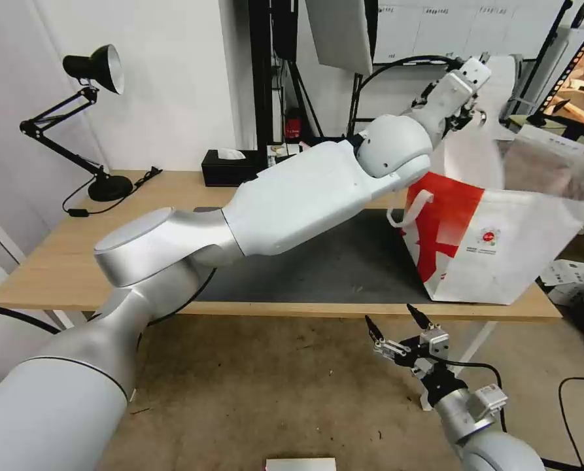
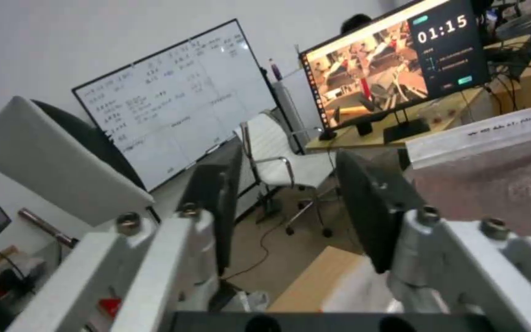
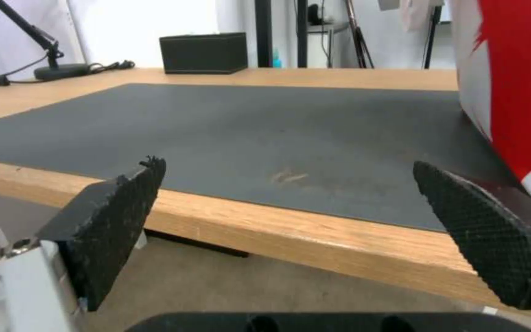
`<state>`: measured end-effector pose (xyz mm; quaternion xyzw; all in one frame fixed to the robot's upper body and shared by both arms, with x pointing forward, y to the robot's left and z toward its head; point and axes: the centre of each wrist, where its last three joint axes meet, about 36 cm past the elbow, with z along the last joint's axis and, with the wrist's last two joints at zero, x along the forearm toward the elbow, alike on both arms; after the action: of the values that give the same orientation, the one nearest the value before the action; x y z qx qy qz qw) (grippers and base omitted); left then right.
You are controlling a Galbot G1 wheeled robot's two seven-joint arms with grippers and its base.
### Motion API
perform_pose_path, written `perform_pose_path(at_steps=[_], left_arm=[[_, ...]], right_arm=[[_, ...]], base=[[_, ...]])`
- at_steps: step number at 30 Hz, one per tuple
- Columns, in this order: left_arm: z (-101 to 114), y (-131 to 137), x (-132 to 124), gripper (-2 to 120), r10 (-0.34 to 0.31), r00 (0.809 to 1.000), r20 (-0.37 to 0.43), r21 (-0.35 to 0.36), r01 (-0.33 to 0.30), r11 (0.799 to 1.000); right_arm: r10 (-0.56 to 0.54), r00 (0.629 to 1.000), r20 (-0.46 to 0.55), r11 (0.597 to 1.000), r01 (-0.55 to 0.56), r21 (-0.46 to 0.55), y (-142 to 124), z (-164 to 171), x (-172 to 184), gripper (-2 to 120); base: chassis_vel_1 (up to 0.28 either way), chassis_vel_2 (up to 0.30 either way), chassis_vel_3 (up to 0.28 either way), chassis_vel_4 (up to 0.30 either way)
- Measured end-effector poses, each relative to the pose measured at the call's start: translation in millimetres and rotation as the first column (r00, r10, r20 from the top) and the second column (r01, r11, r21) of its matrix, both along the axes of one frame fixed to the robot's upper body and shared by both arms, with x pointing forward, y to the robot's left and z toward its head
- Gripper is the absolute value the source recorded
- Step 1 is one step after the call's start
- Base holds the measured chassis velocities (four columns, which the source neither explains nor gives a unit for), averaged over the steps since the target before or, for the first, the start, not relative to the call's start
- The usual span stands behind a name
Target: Pick up the trash from the table and place it into the takeout bag.
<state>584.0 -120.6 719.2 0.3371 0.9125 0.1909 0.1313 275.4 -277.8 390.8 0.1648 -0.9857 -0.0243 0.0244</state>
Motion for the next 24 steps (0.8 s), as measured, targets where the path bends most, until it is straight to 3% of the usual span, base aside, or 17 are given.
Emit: perform_pose_path(at_steps=[8,12,13,17,18,20,21,23,24], left_arm=[[-4,21,-5,78,0.032,0.997,-0.075,-0.042,-0.035,0.999],[-28,82,-12,97,0.091,0.982,-0.167,-0.072,-0.104,0.992],[-28,82,-12,97,0.091,0.982,-0.167,-0.072,-0.104,0.992],[-69,150,-36,100,0.153,0.956,-0.252,-0.085,-0.179,0.98],[-69,150,-36,100,0.153,0.956,-0.252,-0.085,-0.179,0.98],[-102,194,-57,100,0.187,0.933,-0.308,-0.083,-0.223,0.971],[-102,194,-57,100,0.187,0.933,-0.308,-0.083,-0.223,0.971],[-124,242,-78,100,0.244,0.912,-0.329,-0.088,-0.287,0.954],[-124,242,-78,100,0.244,0.912,-0.329,-0.088,-0.287,0.954]], right_arm=[[0.0,1.0,0.0,1.0,0.0,0.0,0,0,0,100],[0.0,1.0,0.0,1.0,0.0,0.0,0,0,0,100],[0.0,1.0,0.0,1.0,0.0,0.0,0,0,0,100],[0.0,1.0,0.0,1.0,0.0,0.0,0,0,0,100],[0.0,1.0,0.0,1.0,0.0,0.0,0,0,0,100],[0.0,1.0,0.0,1.0,0.0,0.0,0,0,0,100],[0.0,1.0,0.0,1.0,0.0,0.0,0,0,0,100],[0.0,1.0,0.0,1.0,0.0,0.0,0,0,0,100],[0.0,1.0,0.0,1.0,0.0,0.0,0,0,0,100]], base=[[0.0,0.0,0.0,0.0],[0.0,0.0,0.0,0.0],[0.0,0.0,0.0,0.0],[0.0,0.0,0.0,0.0],[0.0,0.0,0.0,0.0],[0.0,0.0,0.0,0.0],[0.0,0.0,0.0,0.0],[0.0,0.0,0.0,0.0],[0.0,0.0,0.0,0.0]])
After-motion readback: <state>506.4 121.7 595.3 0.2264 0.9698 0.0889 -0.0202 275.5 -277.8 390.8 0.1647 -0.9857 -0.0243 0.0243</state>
